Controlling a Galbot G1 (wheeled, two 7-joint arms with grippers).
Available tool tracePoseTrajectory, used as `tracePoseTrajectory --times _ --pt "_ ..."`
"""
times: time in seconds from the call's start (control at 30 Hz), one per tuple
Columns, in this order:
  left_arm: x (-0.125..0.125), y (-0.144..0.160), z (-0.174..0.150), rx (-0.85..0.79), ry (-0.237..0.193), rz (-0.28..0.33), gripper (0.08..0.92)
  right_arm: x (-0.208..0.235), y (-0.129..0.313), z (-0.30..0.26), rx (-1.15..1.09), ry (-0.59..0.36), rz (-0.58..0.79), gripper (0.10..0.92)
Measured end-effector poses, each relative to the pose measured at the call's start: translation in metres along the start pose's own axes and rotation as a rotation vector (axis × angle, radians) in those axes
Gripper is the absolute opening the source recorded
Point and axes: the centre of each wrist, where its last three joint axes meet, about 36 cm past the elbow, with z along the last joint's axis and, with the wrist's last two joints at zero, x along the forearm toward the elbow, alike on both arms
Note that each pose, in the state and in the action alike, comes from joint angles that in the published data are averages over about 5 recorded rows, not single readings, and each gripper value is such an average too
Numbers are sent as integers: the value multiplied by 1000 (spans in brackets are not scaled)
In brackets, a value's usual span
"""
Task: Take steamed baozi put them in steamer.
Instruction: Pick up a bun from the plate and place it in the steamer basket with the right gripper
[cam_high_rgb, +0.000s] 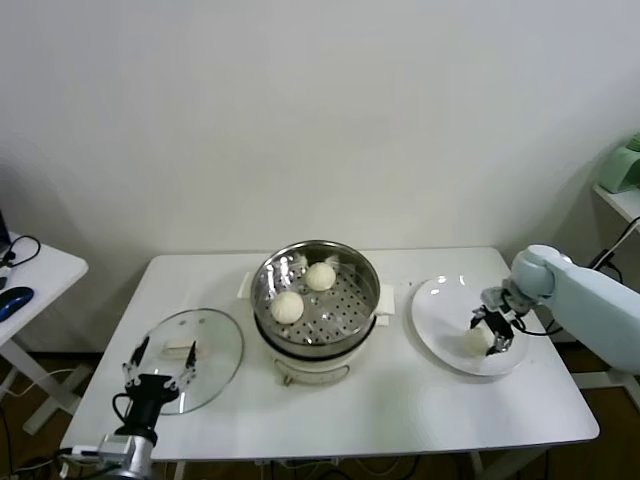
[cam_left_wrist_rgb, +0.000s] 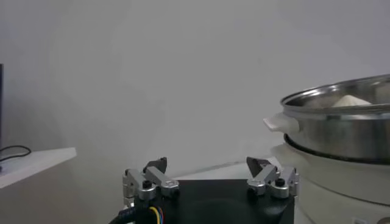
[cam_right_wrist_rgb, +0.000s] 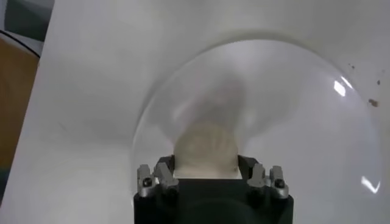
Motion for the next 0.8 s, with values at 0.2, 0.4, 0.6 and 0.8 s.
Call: tracePoseTrajectory --times 0.2,0.4,0.6,0.8 --pt "-2 -1 -3 2 -7 3 823 44 -27 -21 91 -15 46 679" --pt "-2 -5 -3 1 -6 9 823 126 -69 -66 288 11 131 679" --pt "1 -5 0 -1 2 10 823 213 -96 -139 597 97 226 683" --pt "6 -4 2 -2 13 11 823 250 -92 -228 934 186 258 679"
